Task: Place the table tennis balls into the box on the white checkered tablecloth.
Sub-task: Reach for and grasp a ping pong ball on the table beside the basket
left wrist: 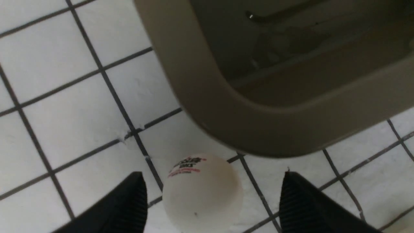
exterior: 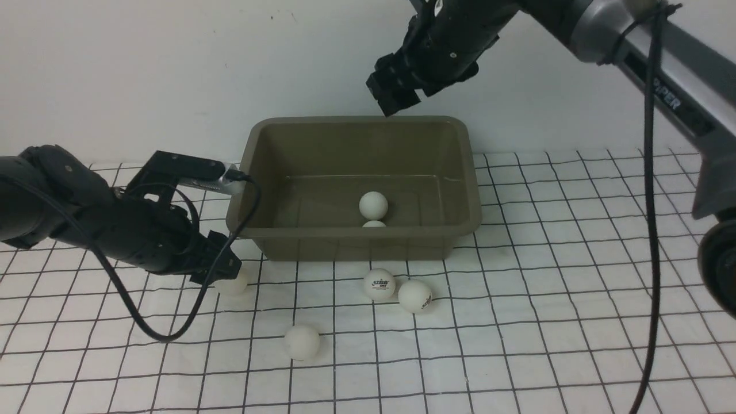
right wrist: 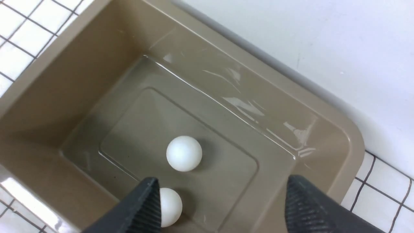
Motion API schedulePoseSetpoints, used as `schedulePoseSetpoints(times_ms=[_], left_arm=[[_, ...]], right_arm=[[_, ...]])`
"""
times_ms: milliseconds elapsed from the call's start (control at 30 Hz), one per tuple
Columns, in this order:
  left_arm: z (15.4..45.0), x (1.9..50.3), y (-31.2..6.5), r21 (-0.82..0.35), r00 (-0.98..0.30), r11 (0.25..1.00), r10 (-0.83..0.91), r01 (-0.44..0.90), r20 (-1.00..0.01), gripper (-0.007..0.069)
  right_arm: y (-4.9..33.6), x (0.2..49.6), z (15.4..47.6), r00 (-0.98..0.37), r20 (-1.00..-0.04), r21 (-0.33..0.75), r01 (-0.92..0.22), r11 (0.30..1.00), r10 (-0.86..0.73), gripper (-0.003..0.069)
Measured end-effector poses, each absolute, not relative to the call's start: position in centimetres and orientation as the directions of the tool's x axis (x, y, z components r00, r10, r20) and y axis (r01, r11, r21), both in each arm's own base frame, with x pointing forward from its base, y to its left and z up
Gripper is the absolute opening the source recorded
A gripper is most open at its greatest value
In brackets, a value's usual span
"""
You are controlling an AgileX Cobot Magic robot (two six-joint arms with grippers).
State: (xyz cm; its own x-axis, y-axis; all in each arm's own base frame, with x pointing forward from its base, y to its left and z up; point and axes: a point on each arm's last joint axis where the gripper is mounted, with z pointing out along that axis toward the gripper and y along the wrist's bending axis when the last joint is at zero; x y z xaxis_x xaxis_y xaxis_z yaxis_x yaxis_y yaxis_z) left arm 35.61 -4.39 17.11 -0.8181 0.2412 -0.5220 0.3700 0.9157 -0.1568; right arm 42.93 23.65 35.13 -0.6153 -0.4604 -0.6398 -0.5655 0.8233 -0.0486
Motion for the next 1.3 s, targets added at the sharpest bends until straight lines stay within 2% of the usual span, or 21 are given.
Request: schedulePoseSetpoints(times_ms=[667, 800, 967, 1133, 1300], left_arm=[[14.7, 36.0, -4.5, -0.179, -0.850, 0.919, 0.234, 0.352, -0.472, 0.0491], [14.2, 36.4, -4.5, -0.191, -0.860, 0.928, 0.199, 0.319, -0.470, 0.0452], [13.7, 36.6, -4.5, -0.204, -0.867, 0.931, 0.179, 0.302, -0.465, 0.0350], [13.8, 36.7, -4.6, -0.214, -0.869, 0.927, 0.181, 0.307, -0.460, 0.0352], [14.2, 35.8, -5.0, -0.262, -0.888, 0.902, 0.220, 0.343, -0.403, 0.0352]], right_arm=[[23.6, 42.8, 35.3, -0.615, -0.640, -0.048, -0.566, 0.823, -0.460, 0.0468], [23.6, 42.8, 35.3, -0.615, -0.640, -0.048, -0.566, 0.823, -0.460, 0.0468], [23.5, 42.7, 35.6, -0.613, -0.644, -0.048, -0.566, 0.823, -0.459, 0.0468], [23.3, 42.3, 36.6, -0.601, -0.658, -0.051, -0.565, 0.824, -0.453, 0.0468], [22.9, 41.5, 38.2, -0.583, -0.682, -0.054, -0.563, 0.824, -0.443, 0.0453]])
